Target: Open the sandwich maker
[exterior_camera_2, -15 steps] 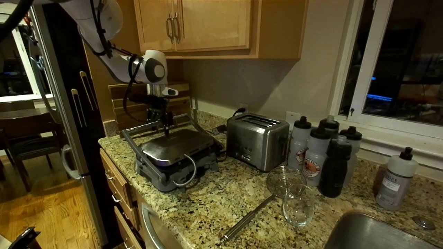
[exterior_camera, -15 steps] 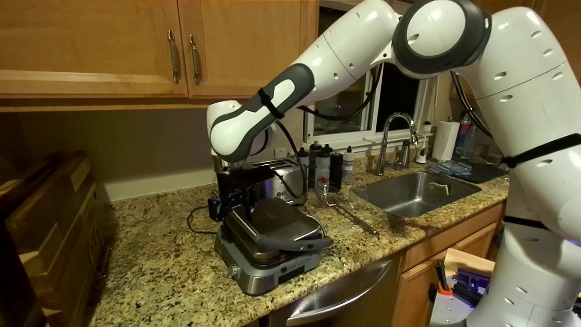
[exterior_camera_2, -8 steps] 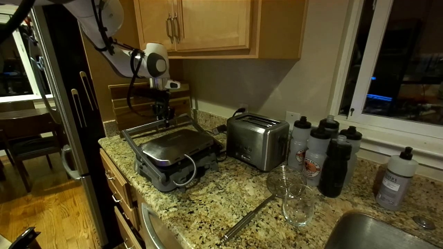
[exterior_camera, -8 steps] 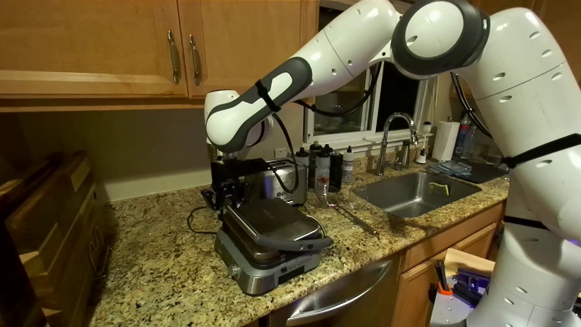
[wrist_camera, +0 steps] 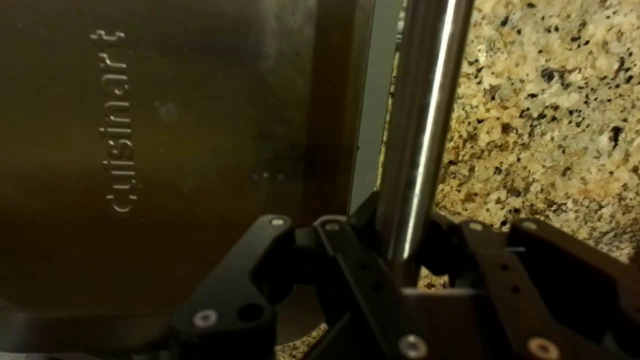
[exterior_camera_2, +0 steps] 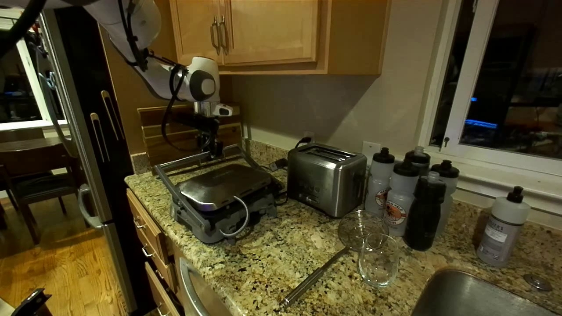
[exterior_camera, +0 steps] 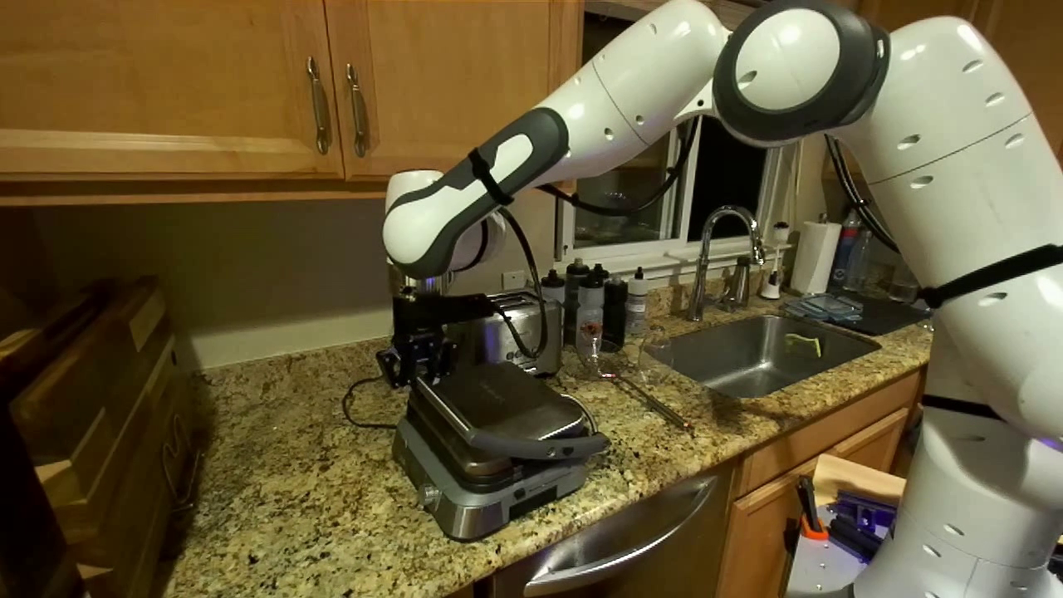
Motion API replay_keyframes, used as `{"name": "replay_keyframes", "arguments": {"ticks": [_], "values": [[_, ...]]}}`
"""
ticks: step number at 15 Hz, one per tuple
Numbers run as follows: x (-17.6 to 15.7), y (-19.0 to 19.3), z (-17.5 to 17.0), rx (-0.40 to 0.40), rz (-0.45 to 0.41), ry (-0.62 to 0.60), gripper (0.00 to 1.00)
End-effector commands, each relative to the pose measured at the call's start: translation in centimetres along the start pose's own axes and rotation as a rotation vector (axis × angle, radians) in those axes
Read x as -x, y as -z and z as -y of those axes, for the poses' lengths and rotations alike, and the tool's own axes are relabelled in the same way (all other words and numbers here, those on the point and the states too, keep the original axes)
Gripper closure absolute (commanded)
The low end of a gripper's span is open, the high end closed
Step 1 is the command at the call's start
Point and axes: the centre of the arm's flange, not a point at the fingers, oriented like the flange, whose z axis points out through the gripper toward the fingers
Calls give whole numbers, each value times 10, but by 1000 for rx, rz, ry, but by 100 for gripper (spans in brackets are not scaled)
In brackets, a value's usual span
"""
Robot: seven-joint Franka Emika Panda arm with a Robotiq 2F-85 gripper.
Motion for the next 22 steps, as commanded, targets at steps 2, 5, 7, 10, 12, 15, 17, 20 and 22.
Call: {"name": "replay_keyframes", "arguments": {"ticks": [2, 5, 7, 10, 12, 15, 17, 20, 22], "values": [[7, 11, 3, -41, -20, 11, 94], [9, 21, 2, -42, -26, 44, 95], [15, 32, -3, -54, -26, 74, 95], [23, 48, -17, -62, -25, 92, 95], [27, 62, -32, -69, -27, 87, 95], [34, 89, -57, -74, -43, 66, 95], [38, 107, -76, -73, -52, 44, 95], [44, 127, -107, -78, -63, -10, 95], [47, 137, -125, -85, -69, -46, 95]]}}
